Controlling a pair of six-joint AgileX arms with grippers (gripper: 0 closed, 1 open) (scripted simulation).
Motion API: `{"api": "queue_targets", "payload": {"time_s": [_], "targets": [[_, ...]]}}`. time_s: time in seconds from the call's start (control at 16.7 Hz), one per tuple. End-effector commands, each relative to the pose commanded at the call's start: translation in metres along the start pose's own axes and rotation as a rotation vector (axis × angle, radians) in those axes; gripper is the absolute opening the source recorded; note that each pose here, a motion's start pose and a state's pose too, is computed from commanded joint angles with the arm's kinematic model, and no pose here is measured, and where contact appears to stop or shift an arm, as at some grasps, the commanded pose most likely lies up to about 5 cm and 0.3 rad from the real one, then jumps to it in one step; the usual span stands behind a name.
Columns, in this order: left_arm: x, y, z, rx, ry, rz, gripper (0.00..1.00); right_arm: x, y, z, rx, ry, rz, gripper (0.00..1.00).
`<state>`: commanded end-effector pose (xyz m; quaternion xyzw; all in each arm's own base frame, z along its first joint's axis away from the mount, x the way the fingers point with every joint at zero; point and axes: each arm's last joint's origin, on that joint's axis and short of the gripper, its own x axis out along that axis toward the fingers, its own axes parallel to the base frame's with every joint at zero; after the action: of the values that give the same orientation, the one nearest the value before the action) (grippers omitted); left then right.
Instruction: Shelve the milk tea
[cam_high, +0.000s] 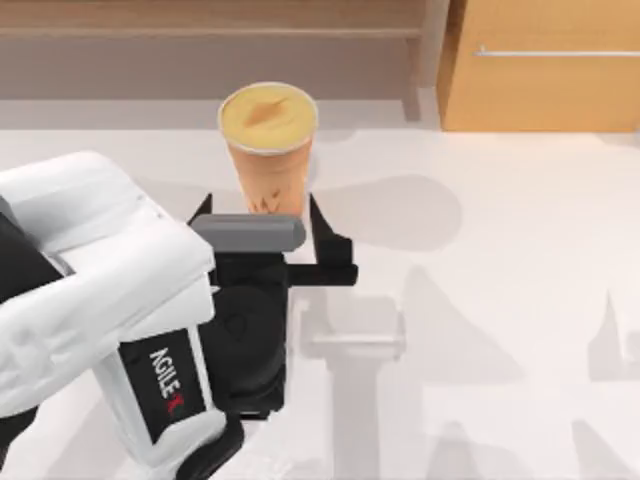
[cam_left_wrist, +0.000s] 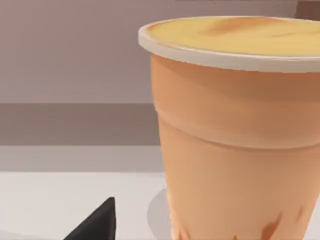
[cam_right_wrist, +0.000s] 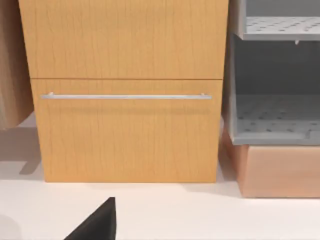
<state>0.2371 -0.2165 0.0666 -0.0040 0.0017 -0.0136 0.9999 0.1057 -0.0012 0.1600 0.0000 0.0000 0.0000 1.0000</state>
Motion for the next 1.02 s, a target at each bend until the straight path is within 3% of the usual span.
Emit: {"api": "queue_targets", "payload": {"time_s": [0.54, 1.02], "targets": [[0.003, -0.003, -0.007, -0.002, -0.003, 0.002, 1.00, 0.000, 0.000, 0.000, 0.000, 0.000, 0.000, 1.00], [0.075, -0.005, -0.007, -0.004, -0.005, 0.001, 1.00, 0.000, 0.000, 0.000, 0.000, 0.000, 0.000, 1.00]]}}
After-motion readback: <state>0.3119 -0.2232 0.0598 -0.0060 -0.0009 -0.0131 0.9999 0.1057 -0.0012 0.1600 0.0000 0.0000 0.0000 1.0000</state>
